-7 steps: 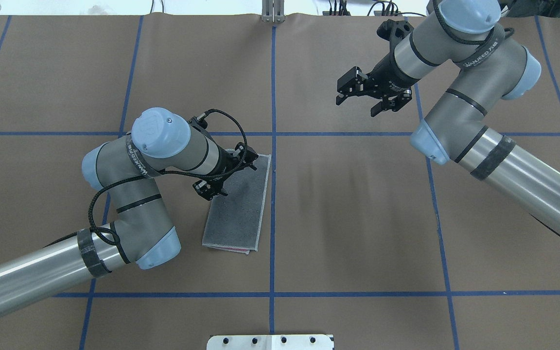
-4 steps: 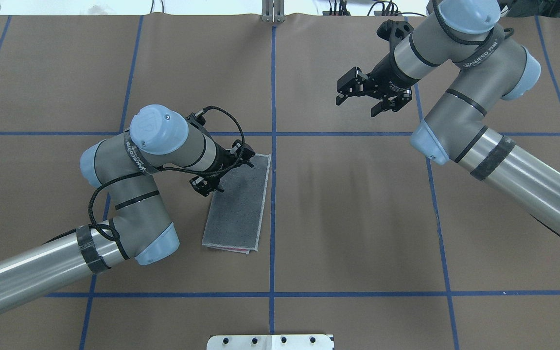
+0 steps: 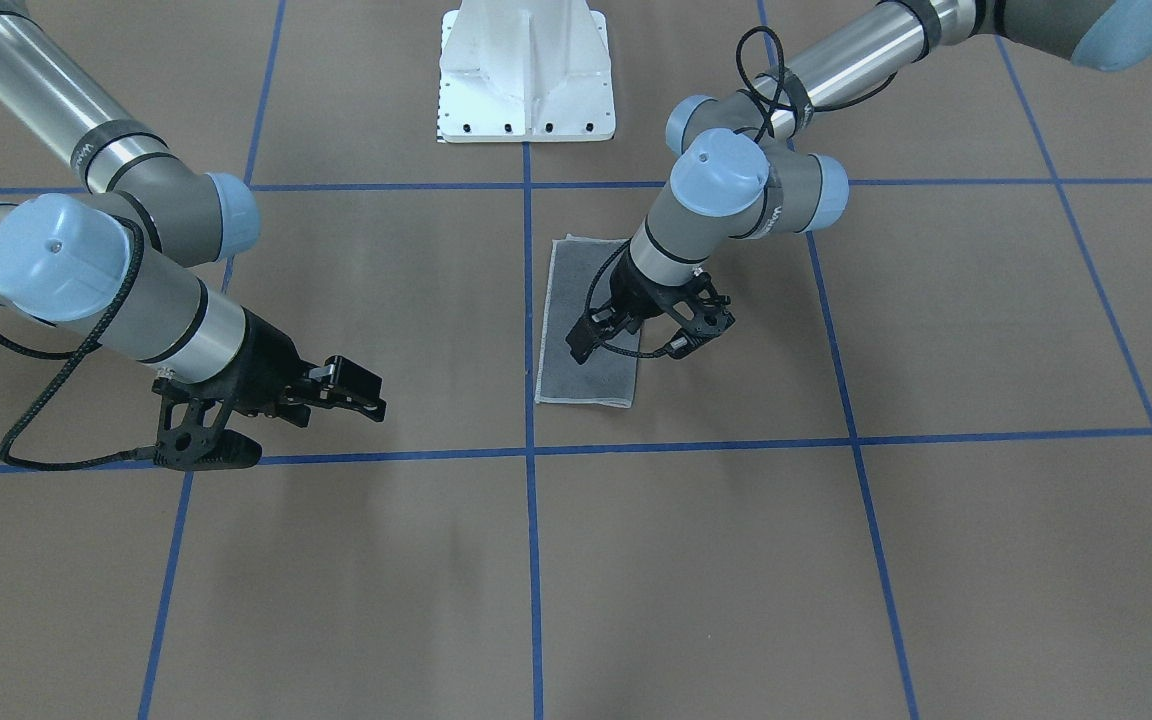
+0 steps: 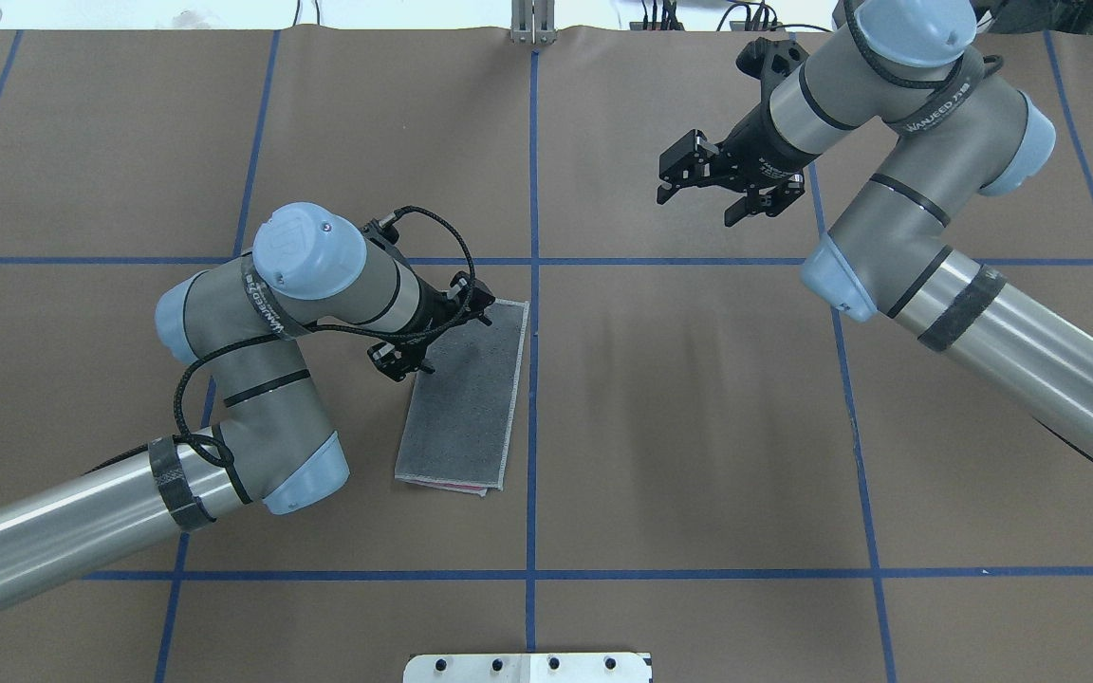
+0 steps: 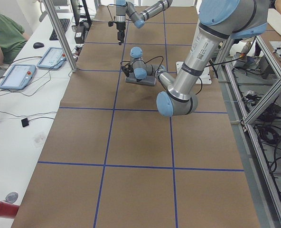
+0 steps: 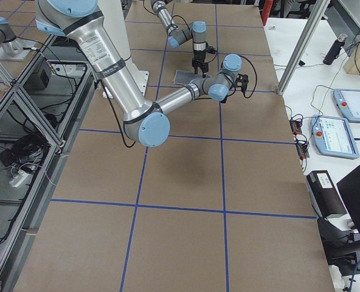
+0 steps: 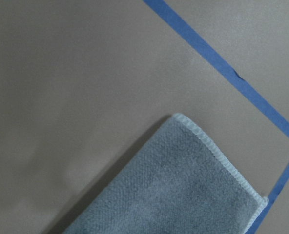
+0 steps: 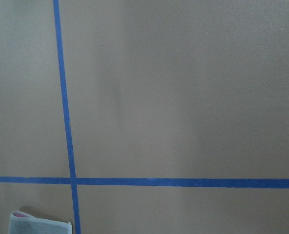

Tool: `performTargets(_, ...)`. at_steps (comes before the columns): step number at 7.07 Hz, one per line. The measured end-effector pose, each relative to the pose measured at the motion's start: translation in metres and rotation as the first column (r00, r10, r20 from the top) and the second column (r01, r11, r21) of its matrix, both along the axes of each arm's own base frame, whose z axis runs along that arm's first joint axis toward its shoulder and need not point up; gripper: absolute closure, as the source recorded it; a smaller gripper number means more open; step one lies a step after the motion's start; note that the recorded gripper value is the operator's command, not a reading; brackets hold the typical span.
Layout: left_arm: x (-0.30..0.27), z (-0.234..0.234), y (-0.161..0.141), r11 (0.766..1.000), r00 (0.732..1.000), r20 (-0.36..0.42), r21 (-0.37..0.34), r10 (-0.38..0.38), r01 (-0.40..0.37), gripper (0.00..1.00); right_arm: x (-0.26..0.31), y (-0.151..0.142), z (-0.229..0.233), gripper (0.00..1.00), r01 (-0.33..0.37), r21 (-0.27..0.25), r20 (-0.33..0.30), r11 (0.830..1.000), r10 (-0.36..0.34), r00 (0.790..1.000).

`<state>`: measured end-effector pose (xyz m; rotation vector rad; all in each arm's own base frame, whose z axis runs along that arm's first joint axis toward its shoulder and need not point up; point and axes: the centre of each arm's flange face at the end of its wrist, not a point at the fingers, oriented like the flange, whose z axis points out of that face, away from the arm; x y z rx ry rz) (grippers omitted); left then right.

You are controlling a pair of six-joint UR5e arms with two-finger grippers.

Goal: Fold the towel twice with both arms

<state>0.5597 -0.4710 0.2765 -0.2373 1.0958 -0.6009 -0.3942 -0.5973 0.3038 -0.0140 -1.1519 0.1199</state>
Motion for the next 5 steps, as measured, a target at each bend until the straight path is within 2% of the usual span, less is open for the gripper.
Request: performTargets(5, 0.0017, 0.0048, -0.0014, 1.000, 1.000, 0.009, -0.002, 0.003, -0.003, 0.00, -0.0003, -0.0003, -0.0032, 0.00, -0.001, 0.002, 0.004, 1.000, 0.001, 1.000)
